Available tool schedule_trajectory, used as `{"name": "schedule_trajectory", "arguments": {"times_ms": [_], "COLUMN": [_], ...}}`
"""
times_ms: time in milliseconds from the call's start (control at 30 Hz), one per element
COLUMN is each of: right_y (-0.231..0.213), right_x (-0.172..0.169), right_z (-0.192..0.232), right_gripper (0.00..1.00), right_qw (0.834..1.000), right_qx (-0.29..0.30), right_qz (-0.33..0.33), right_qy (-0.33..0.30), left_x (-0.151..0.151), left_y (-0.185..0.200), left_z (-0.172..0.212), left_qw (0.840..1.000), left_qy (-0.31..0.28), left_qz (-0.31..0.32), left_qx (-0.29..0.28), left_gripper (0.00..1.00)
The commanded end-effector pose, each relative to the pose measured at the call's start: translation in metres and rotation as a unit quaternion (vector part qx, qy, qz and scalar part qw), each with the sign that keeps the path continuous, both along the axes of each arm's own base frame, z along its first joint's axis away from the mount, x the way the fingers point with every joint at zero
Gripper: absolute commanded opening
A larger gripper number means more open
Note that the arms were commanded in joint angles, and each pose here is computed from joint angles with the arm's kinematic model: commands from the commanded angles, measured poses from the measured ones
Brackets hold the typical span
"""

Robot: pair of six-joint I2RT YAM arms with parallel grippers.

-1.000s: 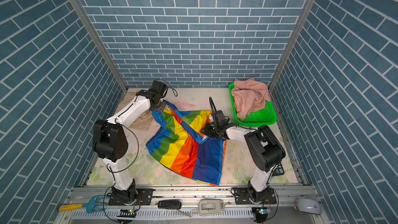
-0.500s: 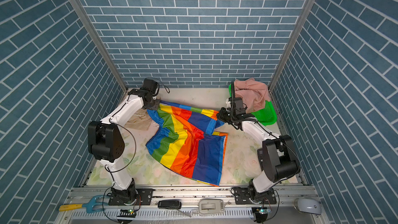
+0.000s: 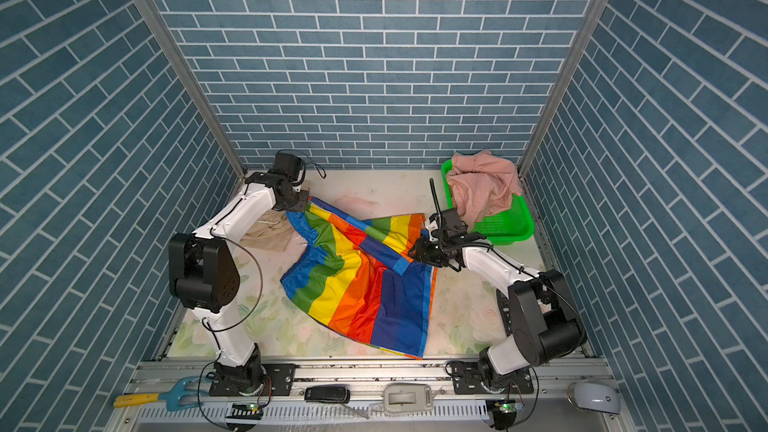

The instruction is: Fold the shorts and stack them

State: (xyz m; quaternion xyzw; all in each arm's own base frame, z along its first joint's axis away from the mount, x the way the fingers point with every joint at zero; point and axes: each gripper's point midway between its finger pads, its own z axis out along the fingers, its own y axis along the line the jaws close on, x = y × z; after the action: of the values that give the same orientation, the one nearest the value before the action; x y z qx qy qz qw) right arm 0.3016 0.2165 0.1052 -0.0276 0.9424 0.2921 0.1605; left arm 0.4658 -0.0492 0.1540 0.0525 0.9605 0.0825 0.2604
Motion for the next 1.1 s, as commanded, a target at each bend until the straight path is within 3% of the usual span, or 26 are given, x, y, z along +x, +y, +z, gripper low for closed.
{"name": "schedule_trajectory", "arguments": {"times_ms": [0,200,367,567,667,1067], "right_y": [-0.008,0.003,0.011,0.022,0.022,0.030], "right_x": [-0.010,-0.008,-0.006,0.004,0.008,-0.014], "right_z": [0.019,0.024,0.004,-0.017,-0.029,-0.064], "right_gripper": [0.66,0.83,0.86,0.87,0.87,0.65], "right_qw": [0.993,0.965,0.936,0.921,0.916,0.906], "right_qx": [-0.092,-0.200,-0.258,-0.283,-0.297,-0.303], "right_qz": [0.060,0.144,0.208,0.237,0.244,0.293], "right_qy": [-0.037,-0.093,-0.116,-0.124,-0.112,-0.050], "left_x": [-0.002,0.000,0.001,-0.001,-0.002,-0.001], "left_y": [-0.001,-0.003,-0.006,-0.008,-0.010,-0.012], "left_z": [0.004,0.003,0.005,0.004,0.004,0.000], "left_qw": [1.000,1.000,1.000,1.000,1.000,1.000], "left_qy": [-0.007,-0.005,-0.001,0.001,0.002,0.006], "left_qz": [0.000,-0.005,-0.011,-0.014,-0.017,-0.019], "left_qx": [-0.005,-0.010,-0.014,-0.022,-0.023,-0.025], "left_gripper": [0.00,0.00,0.00,0.00,0.00,0.00]}}
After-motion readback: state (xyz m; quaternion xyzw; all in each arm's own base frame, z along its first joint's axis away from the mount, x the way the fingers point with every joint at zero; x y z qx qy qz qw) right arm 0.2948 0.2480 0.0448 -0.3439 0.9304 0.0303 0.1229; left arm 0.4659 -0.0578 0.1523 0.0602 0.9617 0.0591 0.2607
